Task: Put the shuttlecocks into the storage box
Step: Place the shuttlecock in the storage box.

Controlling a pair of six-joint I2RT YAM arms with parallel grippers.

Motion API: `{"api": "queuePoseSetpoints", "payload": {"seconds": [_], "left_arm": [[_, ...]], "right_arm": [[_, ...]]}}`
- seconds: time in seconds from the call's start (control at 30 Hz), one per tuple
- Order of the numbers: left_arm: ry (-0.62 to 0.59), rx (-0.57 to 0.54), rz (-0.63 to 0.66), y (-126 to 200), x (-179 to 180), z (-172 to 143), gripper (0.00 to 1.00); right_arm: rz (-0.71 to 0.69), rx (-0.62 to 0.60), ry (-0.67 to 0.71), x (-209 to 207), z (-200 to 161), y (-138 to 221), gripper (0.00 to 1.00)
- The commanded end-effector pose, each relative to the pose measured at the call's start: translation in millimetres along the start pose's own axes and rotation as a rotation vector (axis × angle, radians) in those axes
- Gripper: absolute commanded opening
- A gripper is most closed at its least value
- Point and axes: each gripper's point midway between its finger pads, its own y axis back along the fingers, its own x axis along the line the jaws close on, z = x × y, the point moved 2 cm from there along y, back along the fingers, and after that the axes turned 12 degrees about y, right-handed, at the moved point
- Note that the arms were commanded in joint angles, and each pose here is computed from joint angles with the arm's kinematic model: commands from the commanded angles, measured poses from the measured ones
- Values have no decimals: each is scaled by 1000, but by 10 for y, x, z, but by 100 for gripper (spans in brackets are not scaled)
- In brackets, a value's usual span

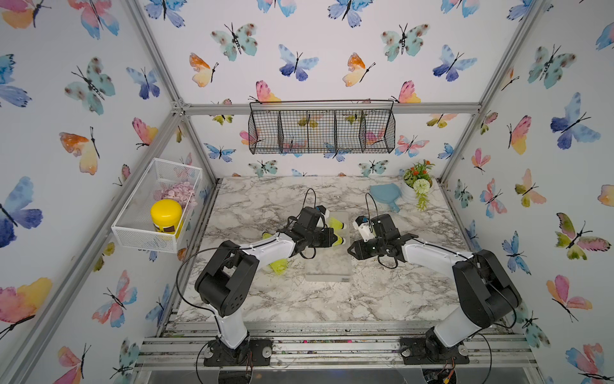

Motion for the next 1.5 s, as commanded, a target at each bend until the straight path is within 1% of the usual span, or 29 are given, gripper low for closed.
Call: {"api": "queuePoseSetpoints", "payload": {"seconds": [0.0, 0.27, 0.43, 0.67, 0.93, 1.0, 1.23, 1.33, 1.47], "left_arm": [[13, -25, -9, -82, 11, 109, 0], [31, -15, -14, -198, 69, 117, 0], [39, -12, -38, -248, 107, 140, 0], [50, -12, -29, -306, 189, 191, 0], [52, 8, -36, -368, 225, 172, 0], [51, 13, -38, -377, 227, 158, 4], [50, 25, -48, -397, 218, 149, 23], [50, 25, -45, -399, 226, 149, 34], [44, 14, -31, -360, 223, 167, 41]], "right_arm": [[39, -11, 2, 32, 64, -27, 42], [74, 8, 2, 65, 14, -74, 40], [74, 19, 3, 62, -11, -83, 40], [71, 24, 5, 62, -21, -73, 39], [74, 25, 7, 69, -23, -67, 39], [74, 26, 7, 68, -22, -69, 39], [69, 31, 7, 62, -31, -70, 39], [68, 30, 6, 61, -28, -62, 39], [51, 18, 13, 52, 1, -29, 40]]}}
